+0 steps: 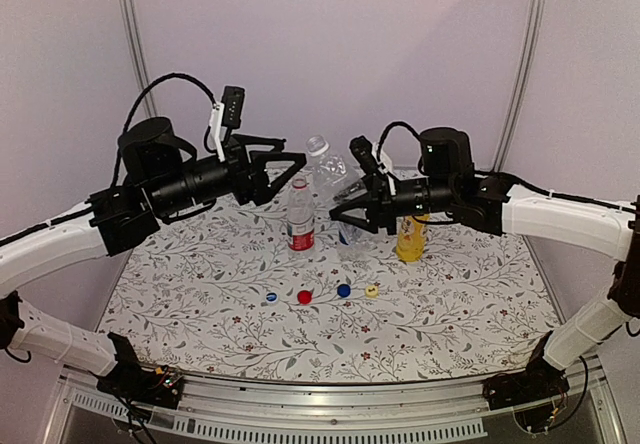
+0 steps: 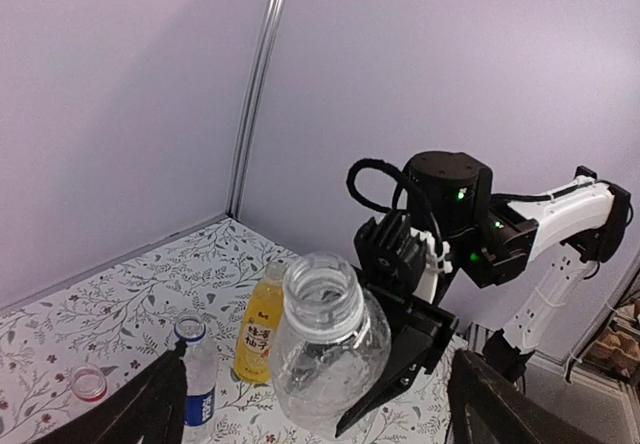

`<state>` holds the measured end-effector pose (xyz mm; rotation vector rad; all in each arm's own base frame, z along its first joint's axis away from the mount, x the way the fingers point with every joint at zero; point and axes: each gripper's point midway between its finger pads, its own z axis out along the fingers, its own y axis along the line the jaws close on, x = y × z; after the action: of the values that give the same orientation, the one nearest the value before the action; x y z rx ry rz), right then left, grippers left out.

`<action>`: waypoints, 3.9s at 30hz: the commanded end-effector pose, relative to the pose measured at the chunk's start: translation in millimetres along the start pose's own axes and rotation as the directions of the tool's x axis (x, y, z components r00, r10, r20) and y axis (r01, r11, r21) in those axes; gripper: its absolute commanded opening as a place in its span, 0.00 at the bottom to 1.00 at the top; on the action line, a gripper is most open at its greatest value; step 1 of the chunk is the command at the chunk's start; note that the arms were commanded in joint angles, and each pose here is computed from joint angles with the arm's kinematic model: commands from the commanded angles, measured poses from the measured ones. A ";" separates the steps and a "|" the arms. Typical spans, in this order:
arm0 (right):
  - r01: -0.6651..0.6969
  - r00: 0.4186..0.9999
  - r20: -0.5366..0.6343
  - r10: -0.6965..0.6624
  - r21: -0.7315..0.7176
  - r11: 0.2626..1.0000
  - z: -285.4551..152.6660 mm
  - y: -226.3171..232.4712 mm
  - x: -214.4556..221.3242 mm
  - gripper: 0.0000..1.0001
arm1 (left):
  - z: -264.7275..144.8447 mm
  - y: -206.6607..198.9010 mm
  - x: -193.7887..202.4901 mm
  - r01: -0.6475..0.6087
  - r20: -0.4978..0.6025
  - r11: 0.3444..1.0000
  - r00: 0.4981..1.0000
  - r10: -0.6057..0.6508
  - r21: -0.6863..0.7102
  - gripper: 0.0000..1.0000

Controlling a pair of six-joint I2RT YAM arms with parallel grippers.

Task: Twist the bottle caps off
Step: Pass from the right arm to the left, then place the bottle without the bottle cap at the center of the board, then reset both arms

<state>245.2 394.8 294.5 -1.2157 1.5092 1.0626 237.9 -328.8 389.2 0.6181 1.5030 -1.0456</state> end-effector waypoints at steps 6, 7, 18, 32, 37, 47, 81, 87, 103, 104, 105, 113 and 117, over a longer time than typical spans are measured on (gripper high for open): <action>0.027 1.000 0.006 -0.026 -0.094 0.995 11.5 19.9 -8.4 0.38 | 29.0 -14.7 1.7 -0.056 -0.078 0.994 0.995 0.063 0.090 0.80; 0.029 1.000 0.006 -0.028 -0.098 0.995 12.0 20.9 -8.4 0.38 | 31.1 -14.8 2.1 -0.057 -0.082 0.994 0.995 0.064 0.095 0.78; 0.031 1.000 0.000 -0.031 -0.106 0.994 15.3 21.9 -5.4 0.38 | 35.4 -18.1 -1.7 -0.051 -0.086 0.989 0.994 0.063 0.141 0.55; 0.019 1.000 -0.010 -0.020 -0.090 0.996 15.7 18.6 -1.8 0.44 | 32.2 -16.8 -3.7 -0.036 -0.083 0.984 0.995 0.051 0.172 0.15; 0.011 1.000 -0.012 -0.012 -0.085 0.996 15.5 18.0 -2.0 0.54 | 27.7 -15.7 -7.8 -0.037 -0.074 0.986 0.996 0.050 0.165 0.00; 0.014 1.000 -0.007 -0.014 -0.049 0.999 5.8 18.3 -5.2 0.99 | 4.8 10.0 -8.6 -0.084 -0.124 0.996 0.989 0.084 0.003 0.00; 0.010 1.000 -0.020 -0.009 0.096 0.995 -9.6 2.7 4.5 0.99 | -59.9 233.5 104.6 -0.279 -0.354 0.649 0.935 0.015 -0.708 0.05; 0.013 1.000 -0.022 -0.011 0.098 0.995 -10.3 2.5 5.2 0.99 | -60.4 243.4 124.2 -0.292 -0.384 0.636 0.923 -0.007 -0.714 0.05; 0.015 1.000 -0.026 -0.012 0.116 0.993 -15.1 2.1 5.6 0.99 | -74.8 239.7 133.9 -0.261 -0.364 0.627 0.931 -0.038 -0.734 0.69; 0.016 1.000 -0.025 -0.013 0.122 0.992 -15.6 1.3 4.7 0.99 | -75.4 238.5 131.0 -0.255 -0.355 0.629 0.934 -0.036 -0.735 0.74; 0.017 1.000 -0.024 -0.014 0.129 0.991 -16.2 0.4 4.0 0.99 | -75.3 237.0 127.5 -0.249 -0.345 0.632 0.938 -0.031 -0.734 0.78; -0.005 0.999 -0.033 0.012 0.214 0.977 -24.1 -14.1 1.7 0.99 | -75.7 220.0 100.8 -0.206 -0.280 0.671 0.960 -0.002 -0.712 1.00; -0.074 0.996 -0.012 0.084 0.365 0.928 -40.6 -45.0 -1.6 0.99 | -77.0 203.2 76.6 -0.167 -0.220 0.712 0.975 0.019 -0.682 1.00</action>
<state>256.0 373.6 285.6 -1.0962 1.6310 0.8777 362.7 -180.1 229.9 0.2519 1.9227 -0.1854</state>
